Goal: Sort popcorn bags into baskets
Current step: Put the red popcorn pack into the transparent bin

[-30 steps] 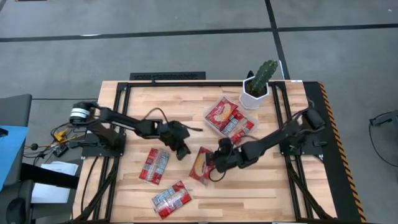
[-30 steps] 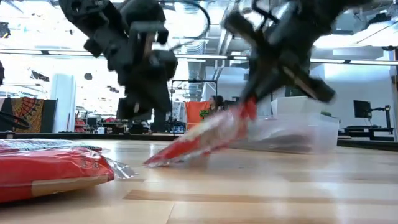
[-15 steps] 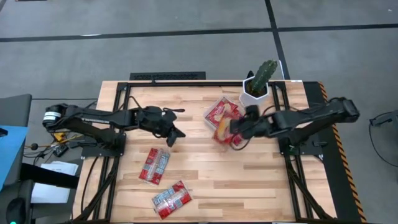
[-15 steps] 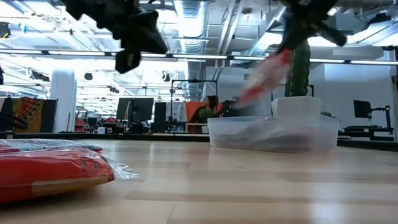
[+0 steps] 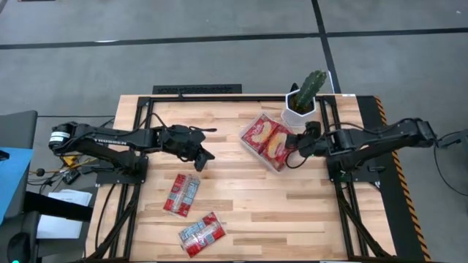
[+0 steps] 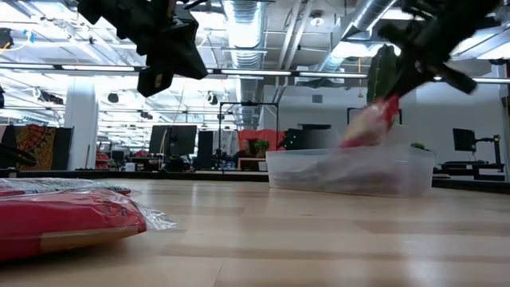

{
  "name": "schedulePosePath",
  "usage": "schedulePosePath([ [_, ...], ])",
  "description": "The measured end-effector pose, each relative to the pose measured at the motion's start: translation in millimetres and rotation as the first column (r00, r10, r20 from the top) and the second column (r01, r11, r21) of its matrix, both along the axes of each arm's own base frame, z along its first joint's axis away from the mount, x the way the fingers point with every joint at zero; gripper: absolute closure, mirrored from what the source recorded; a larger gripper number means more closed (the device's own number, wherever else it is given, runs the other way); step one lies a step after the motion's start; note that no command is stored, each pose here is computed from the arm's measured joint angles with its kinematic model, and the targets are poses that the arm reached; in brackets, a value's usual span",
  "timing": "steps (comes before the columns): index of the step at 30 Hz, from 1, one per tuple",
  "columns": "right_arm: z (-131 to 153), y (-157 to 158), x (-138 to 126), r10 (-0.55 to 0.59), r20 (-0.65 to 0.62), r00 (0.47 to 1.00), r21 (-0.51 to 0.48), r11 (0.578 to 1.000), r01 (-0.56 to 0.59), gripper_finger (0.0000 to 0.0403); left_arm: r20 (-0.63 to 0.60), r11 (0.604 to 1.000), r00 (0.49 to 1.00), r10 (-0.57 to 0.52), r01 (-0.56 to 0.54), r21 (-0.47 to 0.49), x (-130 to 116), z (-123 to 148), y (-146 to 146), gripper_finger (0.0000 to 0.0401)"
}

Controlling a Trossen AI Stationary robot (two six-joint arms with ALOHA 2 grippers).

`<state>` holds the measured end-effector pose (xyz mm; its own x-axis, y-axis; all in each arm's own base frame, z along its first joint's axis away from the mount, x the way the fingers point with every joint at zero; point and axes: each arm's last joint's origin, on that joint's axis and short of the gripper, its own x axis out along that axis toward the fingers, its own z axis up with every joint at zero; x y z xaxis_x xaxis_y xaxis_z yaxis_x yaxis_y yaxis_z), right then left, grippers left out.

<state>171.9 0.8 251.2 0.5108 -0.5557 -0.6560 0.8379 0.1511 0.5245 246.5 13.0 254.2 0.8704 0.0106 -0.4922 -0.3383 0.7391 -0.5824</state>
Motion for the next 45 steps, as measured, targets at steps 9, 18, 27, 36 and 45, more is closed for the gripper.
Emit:
schedulePosePath([
  [9,-45.5,-2.7,-9.8,-0.047,0.041,0.998,0.075,0.996,0.044,0.0385,-0.021,1.0,1.0,0.022,-0.022,0.007,-1.0,-1.7,1.0,0.0387],
  [18,-58.9,-8.4,-6.0,0.023,-0.076,0.997,0.143,0.99,-0.012,0.0243,-0.042,0.999,0.998,-0.037,0.038,0.011,-2.6,-3.1,-0.5,0.0377],
  [27,-27.5,-13.3,-17.6,0.038,-0.101,0.994,0.126,0.992,-0.025,0.0165,-0.28,0.996,0.956,-0.086,0.083,-0.025,-35.7,-9.0,-13.3,0.0361],
  [36,10.1,-14.2,-27.7,0.059,-0.124,0.99,0.067,0.996,-0.051,0.0183,-0.436,0.997,0.897,-0.077,0.057,-0.06,-59.7,-21.9,-51.4,0.0376],
  [45,10.8,2.4,-26.3,0.132,-0.082,0.988,0.102,0.987,-0.124,0.0193,-0.529,0.991,0.848,-0.037,-0.037,-0.128,-91.0,-78.4,-87.1,0.0394],
])
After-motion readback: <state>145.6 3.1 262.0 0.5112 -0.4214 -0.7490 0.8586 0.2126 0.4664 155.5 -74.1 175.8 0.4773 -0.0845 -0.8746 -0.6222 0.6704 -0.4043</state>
